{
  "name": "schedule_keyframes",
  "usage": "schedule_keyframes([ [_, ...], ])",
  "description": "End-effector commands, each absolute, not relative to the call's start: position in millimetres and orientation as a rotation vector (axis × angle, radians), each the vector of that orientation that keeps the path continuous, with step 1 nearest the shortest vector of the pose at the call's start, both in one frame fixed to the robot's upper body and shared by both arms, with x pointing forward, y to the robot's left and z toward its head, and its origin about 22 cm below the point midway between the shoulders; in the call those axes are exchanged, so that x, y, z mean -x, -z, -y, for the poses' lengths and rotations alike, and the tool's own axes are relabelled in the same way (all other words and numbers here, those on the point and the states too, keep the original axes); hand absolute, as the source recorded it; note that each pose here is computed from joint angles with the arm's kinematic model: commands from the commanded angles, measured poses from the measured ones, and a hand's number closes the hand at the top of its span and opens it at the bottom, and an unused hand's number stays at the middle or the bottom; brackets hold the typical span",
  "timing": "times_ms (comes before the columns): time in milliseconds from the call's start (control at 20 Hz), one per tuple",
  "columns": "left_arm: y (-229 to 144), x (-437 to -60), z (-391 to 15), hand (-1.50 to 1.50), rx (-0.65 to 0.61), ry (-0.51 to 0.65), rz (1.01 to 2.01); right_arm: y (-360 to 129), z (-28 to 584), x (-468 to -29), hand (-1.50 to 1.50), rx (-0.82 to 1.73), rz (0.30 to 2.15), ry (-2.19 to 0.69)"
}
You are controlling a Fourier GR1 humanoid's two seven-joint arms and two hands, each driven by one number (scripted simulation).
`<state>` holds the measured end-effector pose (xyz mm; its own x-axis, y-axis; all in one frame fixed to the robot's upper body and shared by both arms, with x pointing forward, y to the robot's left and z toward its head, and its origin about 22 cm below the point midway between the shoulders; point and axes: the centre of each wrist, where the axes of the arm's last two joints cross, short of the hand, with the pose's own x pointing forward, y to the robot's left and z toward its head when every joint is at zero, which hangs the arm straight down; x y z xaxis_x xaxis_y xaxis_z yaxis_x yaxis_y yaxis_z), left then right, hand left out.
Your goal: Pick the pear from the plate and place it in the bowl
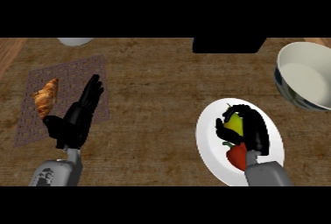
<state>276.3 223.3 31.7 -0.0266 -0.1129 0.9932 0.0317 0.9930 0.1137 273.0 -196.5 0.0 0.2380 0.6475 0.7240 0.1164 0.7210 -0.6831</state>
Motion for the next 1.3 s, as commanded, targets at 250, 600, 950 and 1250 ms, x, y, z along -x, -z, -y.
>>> schedule_keyframes([
  [250, -33, -276, -218, 0.00, -0.061, 0.098, 1.601, -44, 218, -245, 1.50, 0.195, 1.644, -0.619],
  [600, -25, -271, -218, 0.00, -0.062, 0.099, 1.583, -121, 232, -221, 1.50, 0.327, 1.931, -0.570],
  [950, -22, -272, -220, 0.00, -0.090, 0.103, 1.590, -200, 247, -195, 1.50, 0.561, 1.950, -0.553],
  [1250, -26, -272, -225, 0.00, -0.052, 0.095, 1.596, -244, 242, -221, 1.50, 0.664, 1.870, -0.499],
])
